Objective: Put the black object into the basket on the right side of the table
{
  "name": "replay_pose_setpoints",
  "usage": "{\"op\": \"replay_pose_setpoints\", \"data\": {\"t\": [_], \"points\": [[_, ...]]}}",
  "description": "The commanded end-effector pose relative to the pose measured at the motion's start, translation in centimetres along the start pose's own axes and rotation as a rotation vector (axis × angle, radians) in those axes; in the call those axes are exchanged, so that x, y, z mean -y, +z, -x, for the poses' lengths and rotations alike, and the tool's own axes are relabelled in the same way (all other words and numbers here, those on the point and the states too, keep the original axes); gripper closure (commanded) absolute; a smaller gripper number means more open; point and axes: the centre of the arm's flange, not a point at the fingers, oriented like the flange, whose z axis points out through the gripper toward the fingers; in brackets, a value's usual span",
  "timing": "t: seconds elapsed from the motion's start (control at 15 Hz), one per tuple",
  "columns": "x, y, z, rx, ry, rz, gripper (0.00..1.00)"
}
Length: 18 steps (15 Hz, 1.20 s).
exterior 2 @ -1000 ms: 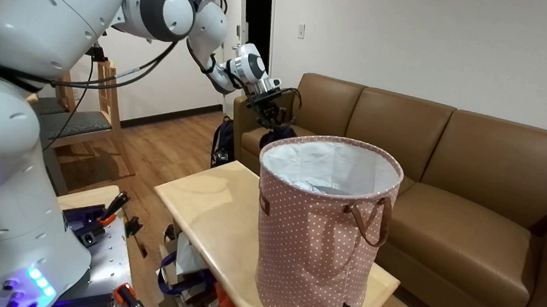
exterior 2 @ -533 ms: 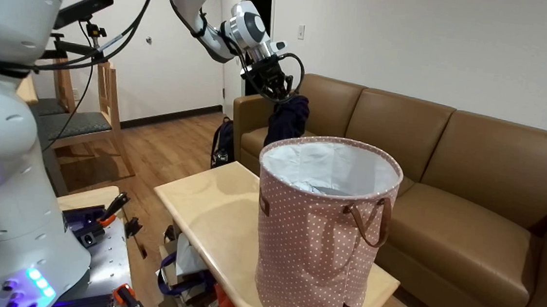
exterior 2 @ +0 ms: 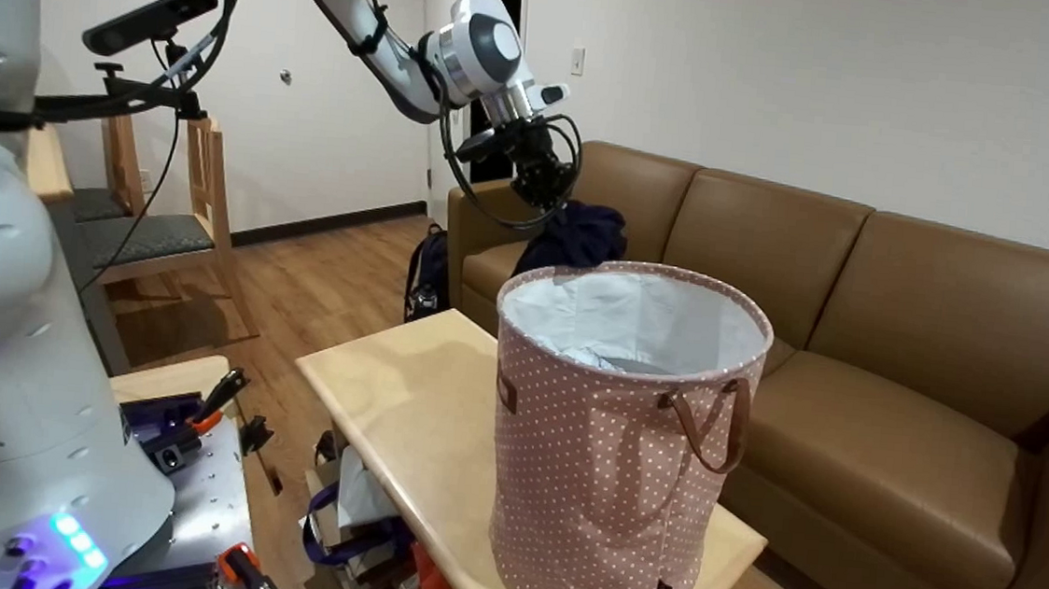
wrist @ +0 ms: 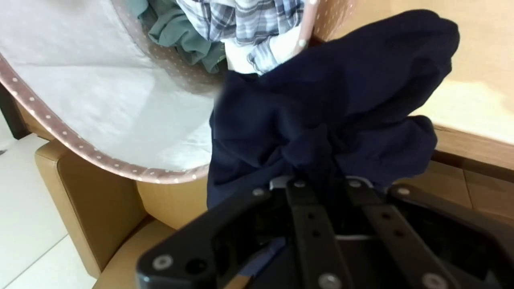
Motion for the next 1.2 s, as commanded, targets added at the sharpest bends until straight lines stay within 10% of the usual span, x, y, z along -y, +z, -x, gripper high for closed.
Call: {"op": "replay_pose_setpoints", "data": {"t": [0.0, 0.53, 1.13], "points": [[1.2, -1.8, -1.4, -0.052, 0.006, 0.032, 0.96], [-6.8, -8.0, 3.9, -0.119, 0.387, 0.029, 0.96], [-17.1, 1.4, 16.5, 0.059, 0.865, 0.074, 0.96]]}}
